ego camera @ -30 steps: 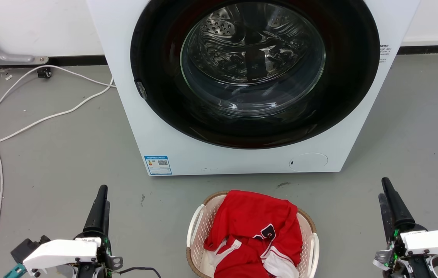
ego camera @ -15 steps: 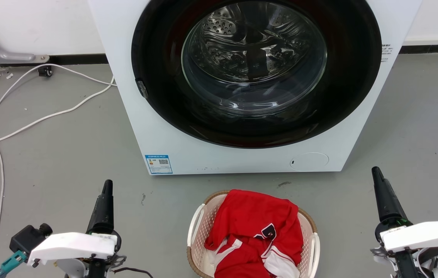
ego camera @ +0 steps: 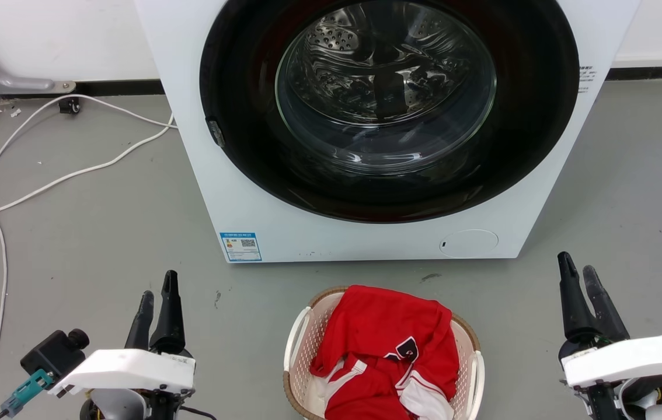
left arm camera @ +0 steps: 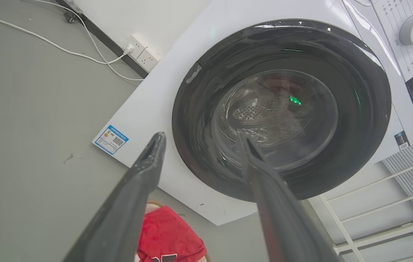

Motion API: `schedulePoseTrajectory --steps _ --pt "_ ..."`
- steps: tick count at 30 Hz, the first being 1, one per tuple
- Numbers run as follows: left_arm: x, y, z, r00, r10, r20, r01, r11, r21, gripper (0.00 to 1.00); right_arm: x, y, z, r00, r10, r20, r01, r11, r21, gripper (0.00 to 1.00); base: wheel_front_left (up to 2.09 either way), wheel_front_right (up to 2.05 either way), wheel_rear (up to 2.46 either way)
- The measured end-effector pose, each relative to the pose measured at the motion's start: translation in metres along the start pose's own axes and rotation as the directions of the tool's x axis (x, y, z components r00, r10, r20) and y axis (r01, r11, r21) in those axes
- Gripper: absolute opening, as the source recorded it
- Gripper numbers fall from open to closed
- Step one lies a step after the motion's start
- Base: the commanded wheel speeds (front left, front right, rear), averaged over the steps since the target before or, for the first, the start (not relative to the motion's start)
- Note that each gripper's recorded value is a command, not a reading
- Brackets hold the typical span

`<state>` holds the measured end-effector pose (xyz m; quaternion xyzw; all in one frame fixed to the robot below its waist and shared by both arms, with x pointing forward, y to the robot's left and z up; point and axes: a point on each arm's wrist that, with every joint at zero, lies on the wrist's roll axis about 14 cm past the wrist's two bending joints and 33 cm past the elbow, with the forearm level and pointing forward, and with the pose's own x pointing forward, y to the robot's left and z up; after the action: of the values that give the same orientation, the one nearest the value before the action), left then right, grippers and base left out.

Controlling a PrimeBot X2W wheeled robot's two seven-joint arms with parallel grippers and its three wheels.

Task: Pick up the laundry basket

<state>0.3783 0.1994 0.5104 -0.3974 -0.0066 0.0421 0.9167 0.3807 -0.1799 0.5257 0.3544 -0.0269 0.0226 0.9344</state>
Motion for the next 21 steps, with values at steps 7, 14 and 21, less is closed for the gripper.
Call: schedulePoseTrajectory --steps 7,14,21 --pt "-0.0020 0.0012 0.0000 1.000 0.003 0.011 -0.004 0.994 0.107 1.00 0.0000 0.0027 0.0017 1.000 0.013 0.010 -0.012 0.994 -0.106 1.00 0.00 0.00 0.00" --pt "-0.0041 0.0004 0.0003 1.000 -0.006 0.022 0.001 0.980 0.197 1.00 -0.0030 0.0043 -0.0005 1.000 0.024 0.008 -0.022 0.979 -0.201 1.00 0.00 0.00 0.00" --pt "-0.0053 -0.0020 -0.0010 0.999 -0.017 0.028 0.008 0.957 0.289 1.00 -0.0036 0.0086 -0.0021 0.999 0.044 0.005 -0.041 0.957 -0.287 1.00 0.00 0.00 0.00"
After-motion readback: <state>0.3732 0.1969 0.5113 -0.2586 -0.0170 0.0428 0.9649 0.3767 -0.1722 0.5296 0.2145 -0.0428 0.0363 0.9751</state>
